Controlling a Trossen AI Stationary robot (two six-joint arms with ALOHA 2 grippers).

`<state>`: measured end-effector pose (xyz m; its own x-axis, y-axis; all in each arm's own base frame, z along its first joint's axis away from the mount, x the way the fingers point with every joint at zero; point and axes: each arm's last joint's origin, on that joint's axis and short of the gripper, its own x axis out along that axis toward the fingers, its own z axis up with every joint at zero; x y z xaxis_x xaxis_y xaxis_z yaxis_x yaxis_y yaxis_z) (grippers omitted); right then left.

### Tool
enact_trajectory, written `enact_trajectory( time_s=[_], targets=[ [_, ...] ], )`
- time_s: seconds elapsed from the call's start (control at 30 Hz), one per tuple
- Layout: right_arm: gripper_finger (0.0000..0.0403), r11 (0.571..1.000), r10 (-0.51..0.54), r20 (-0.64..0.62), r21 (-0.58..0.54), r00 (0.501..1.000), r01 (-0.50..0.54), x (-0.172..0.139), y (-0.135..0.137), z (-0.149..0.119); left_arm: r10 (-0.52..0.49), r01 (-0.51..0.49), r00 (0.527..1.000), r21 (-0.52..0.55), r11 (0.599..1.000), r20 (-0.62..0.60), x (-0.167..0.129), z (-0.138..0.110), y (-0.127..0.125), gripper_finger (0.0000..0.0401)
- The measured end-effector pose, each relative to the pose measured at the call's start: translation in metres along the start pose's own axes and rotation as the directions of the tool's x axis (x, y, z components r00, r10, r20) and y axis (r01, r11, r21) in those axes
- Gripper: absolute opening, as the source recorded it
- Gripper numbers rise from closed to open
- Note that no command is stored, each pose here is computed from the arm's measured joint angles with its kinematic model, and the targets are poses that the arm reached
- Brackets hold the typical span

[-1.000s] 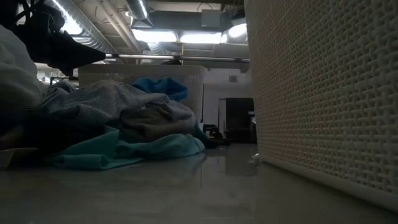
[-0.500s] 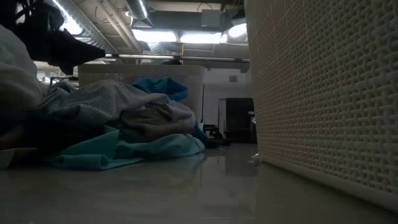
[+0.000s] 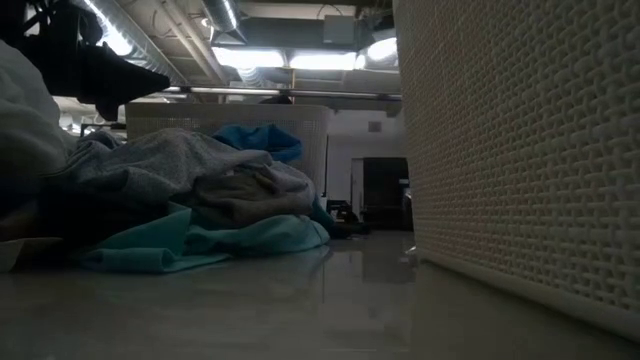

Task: Sort clothes
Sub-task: Put the white patterned shirt into the bottom white laundry organizer, then put the white shirt into the bottom white laundry organizer

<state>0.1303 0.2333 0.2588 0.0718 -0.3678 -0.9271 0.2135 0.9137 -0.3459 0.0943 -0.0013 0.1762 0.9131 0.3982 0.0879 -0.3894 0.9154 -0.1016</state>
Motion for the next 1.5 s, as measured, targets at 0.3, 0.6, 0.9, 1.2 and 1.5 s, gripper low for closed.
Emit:
enact_trajectory(
  time_s=[0.3,0.6,0.9,1.2,1.5],
  targets=[
    [0.0151,0.993,-0.025,0.11,-0.116,0.994,0.037,-0.001,-0.001,0.003,-0.054,0.057,0.997,-0.06,0.997,0.045,-0.002,0.02,-0.001,0.0152],
    [0.0154,0.968,0.072,0.27,-0.25,0.96,-0.002,-0.037,-0.002,0.016,-0.089,0.089,0.996,0.072,0.993,0.0,0.01,0.095,-0.013,0.024],
    [0.0154,0.941,0.054,0.635,-0.29,0.771,0.174,-0.071,-0.005,0.033,-0.127,0.233,0.879,0.18,0.956,-0.46,0.056,0.151,-0.066,0.023],
    [0.0154,0.886,-0.05,0.758,-0.267,0.65,0.379,-0.059,-0.001,0.034,-0.128,0.139,0.472,-0.07,0.988,-0.872,0.053,0.149,-0.118,0.0229],
    [0.0154,0.854,-0.101,0.789,-0.244,0.606,0.46,-0.041,0.003,0.032,-0.126,-0.164,0.187,-0.158,0.974,-0.974,0.018,0.122,-0.156,0.0229]
  ],
)
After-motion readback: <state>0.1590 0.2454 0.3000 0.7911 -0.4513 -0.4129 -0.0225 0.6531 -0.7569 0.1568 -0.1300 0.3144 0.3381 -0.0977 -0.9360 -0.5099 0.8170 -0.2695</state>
